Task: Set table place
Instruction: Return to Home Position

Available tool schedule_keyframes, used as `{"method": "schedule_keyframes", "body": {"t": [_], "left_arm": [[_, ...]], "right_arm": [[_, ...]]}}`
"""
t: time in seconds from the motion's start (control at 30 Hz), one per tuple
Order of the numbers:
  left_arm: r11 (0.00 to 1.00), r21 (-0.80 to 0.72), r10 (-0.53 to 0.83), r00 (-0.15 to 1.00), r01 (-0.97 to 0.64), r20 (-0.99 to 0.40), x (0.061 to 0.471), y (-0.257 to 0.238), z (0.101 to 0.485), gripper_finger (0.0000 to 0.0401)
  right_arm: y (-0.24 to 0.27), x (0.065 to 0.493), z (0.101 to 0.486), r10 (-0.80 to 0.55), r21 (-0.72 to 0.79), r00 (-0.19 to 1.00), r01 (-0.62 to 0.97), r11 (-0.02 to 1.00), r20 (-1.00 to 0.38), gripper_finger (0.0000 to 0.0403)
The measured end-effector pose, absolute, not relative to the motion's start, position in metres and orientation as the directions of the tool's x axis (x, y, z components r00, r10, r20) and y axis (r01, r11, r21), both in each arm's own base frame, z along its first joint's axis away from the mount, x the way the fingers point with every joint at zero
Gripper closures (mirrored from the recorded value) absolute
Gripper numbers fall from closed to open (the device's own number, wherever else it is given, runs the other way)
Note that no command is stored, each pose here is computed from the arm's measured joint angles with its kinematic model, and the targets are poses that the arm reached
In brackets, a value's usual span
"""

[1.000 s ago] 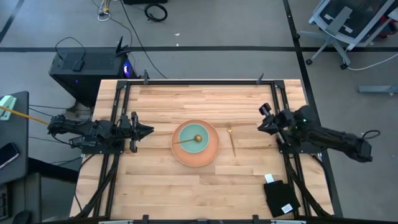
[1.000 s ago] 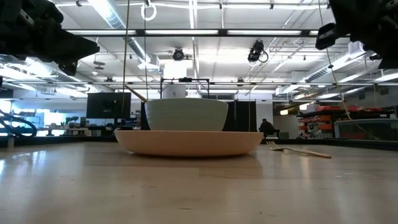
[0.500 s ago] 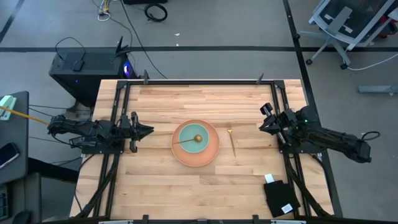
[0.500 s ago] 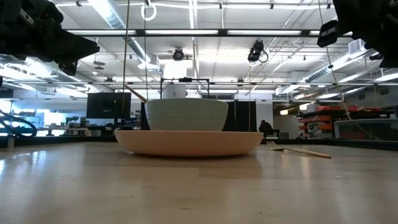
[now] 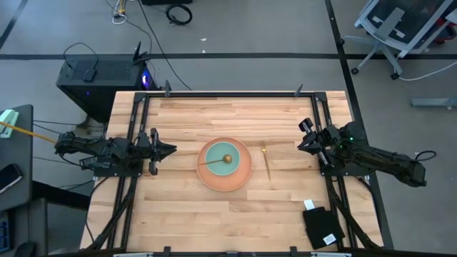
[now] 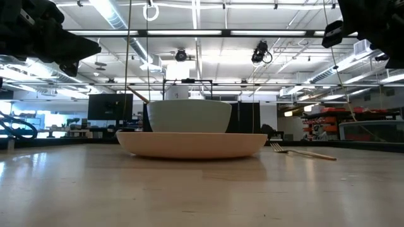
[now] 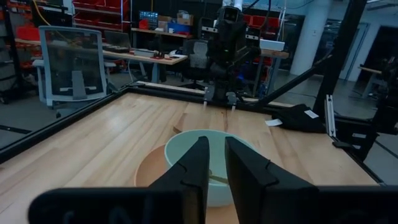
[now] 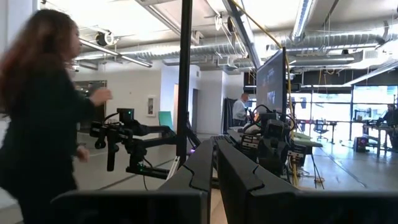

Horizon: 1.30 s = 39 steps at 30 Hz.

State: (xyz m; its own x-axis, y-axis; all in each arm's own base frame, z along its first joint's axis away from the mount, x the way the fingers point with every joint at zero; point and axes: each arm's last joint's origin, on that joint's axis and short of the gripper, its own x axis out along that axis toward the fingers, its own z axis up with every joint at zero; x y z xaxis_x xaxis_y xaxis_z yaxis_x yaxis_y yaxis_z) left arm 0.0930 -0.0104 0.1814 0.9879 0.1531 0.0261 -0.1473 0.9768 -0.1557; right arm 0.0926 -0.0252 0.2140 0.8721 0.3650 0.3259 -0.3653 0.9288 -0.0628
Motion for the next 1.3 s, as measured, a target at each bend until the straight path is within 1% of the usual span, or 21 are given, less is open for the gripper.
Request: {"method": "schedule_keyframes", "body": {"t": [0.3,0.6,0.8,0.93,1.3], "left_arm": [[0.977,-0.156,0.153,0.988,-0.147,0.026,0.093,-0.0104,0.1814,0.0348],[0.977,-0.156,0.153,0.988,-0.147,0.026,0.093,-0.0104,0.1814,0.034],[0.977,-0.156,0.15,0.988,-0.144,0.026,0.0929,-0.0107,0.1814,0.0344],[0.981,-0.156,0.119,0.993,-0.113,0.027,0.0926,-0.0135,0.1815,0.0348],[0.981,-0.156,0.117,0.993,-0.111,0.027,0.0925,-0.0138,0.1815,0.034]], "right_arm": [[-0.0252,0.0926,0.214,0.365,-0.063,0.872,-0.365,0.929,0.326,0.0374],[-0.0252,0.0926,0.214,0.365,-0.063,0.872,-0.365,0.929,0.326,0.0374],[-0.0252,0.0926,0.214,0.365,-0.063,0.872,-0.365,0.929,0.326,0.0374],[-0.0252,0.0926,0.214,0.365,-0.063,0.872,-0.365,0.929,0.326,0.0374],[-0.0252,0.0926,0.214,0.365,-0.063,0.872,-0.365,0.929,0.326,0.0374]]}}
